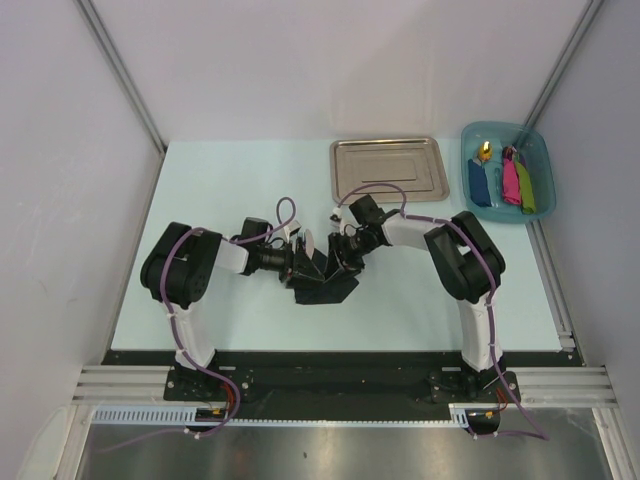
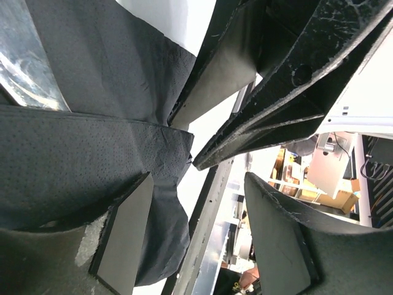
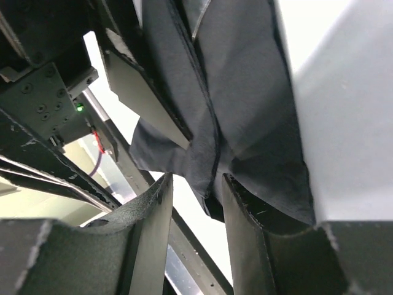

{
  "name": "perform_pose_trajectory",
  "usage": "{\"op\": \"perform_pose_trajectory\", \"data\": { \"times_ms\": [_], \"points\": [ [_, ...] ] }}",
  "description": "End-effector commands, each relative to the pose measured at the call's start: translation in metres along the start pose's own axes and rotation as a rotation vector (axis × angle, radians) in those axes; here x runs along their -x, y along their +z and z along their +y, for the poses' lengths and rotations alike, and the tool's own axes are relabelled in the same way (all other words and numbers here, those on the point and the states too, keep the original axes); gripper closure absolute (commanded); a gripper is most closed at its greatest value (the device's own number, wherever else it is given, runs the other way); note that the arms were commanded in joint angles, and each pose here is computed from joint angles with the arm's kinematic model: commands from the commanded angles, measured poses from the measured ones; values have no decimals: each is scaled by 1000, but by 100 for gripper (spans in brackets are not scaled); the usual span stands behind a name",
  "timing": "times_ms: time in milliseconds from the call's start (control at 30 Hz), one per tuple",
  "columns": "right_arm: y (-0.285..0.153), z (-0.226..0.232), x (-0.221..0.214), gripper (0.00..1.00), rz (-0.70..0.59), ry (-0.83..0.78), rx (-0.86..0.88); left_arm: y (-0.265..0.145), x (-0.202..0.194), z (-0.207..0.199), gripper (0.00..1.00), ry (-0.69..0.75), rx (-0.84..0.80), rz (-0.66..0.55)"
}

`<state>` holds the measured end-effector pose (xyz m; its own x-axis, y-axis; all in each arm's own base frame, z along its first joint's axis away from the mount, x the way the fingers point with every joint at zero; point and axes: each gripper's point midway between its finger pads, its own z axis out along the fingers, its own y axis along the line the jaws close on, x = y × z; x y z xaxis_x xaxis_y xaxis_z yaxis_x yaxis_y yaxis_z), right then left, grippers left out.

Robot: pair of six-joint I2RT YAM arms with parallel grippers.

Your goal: Place the utensils on the paper napkin and roll it up

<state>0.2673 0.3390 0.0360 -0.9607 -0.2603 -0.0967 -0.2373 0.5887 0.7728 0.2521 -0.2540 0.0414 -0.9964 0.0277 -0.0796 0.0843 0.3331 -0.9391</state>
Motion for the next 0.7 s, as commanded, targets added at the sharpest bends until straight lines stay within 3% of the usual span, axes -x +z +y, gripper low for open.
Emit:
{"op": "perform_pose_trajectory", "data": {
  "times_ms": [0,100,167,300,533,667],
  "points": [
    [0,-3,0,58,13,-26,-32,3,8,14,32,43,56,-55],
    [1,0,0,60,14,-24,-10,3,8,14,32,47,52,-58],
    [2,3,1,69,12,-28,-1,3,7,13,33,50,49,-57],
    [5,1,6,99,0,-31,-2,-1,9,-1,34,97,24,-62],
    [5,-14,5,100,-4,-18,-42,-22,2,-50,37,246,-40,-73],
    [3,-14,2,100,-4,-21,-48,-39,2,-58,41,259,-30,-117]
  ]
}}
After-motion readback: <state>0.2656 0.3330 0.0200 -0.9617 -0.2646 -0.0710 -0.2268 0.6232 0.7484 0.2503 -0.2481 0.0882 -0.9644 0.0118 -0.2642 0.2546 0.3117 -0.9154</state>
